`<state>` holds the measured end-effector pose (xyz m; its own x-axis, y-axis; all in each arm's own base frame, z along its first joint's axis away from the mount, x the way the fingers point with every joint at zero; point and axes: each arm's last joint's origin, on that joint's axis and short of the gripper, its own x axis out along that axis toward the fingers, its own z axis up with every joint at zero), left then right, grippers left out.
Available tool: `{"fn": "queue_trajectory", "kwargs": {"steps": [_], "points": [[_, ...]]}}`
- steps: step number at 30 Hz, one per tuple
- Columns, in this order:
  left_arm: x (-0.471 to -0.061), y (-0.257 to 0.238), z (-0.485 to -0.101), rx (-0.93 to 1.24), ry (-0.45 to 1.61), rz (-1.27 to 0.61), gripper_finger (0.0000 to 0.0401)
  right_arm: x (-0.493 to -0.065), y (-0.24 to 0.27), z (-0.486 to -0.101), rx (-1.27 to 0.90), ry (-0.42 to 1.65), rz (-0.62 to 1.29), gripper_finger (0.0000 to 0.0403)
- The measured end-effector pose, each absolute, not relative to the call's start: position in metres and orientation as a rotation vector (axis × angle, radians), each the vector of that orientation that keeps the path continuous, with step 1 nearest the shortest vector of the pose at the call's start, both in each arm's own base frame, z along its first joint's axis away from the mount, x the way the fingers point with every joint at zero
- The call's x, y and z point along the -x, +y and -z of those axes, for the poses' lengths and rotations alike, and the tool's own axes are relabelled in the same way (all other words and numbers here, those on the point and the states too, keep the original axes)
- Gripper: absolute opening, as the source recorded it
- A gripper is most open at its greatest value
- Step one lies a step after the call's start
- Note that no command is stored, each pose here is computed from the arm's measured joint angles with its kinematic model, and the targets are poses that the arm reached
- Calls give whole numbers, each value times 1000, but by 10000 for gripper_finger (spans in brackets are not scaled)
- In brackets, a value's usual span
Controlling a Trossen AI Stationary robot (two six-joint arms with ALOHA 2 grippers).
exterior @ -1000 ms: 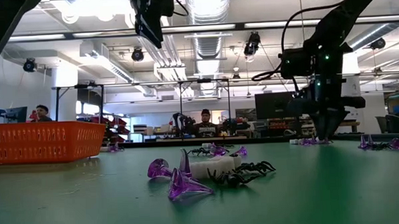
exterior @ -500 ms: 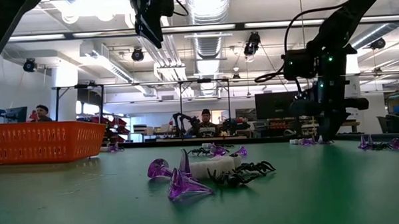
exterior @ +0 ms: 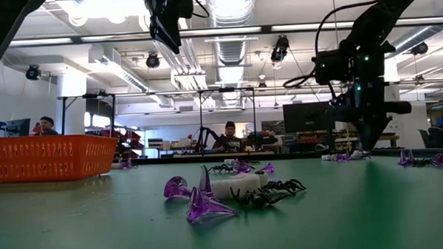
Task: Sort Halloween decoration
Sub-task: Put the violet witch hat toy into the orange bin
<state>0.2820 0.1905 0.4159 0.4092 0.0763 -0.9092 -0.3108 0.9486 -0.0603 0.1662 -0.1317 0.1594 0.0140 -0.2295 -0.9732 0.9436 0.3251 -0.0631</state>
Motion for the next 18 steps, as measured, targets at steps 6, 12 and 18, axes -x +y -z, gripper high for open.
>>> {"fn": "queue_trajectory", "kwargs": {"steps": [6, 12, 18], "points": [[-282, 190, -416, 234, 1126, -246, 162, -162, -126, -176, -835, 1119, 1002, 8], [-282, 190, -416, 234, 1125, -245, 162, -156, -116, -201, -850, 978, 914, 8], [-282, 190, -416, 229, 1118, -215, 162, -153, -106, -224, -840, 825, 767, 8]]}}
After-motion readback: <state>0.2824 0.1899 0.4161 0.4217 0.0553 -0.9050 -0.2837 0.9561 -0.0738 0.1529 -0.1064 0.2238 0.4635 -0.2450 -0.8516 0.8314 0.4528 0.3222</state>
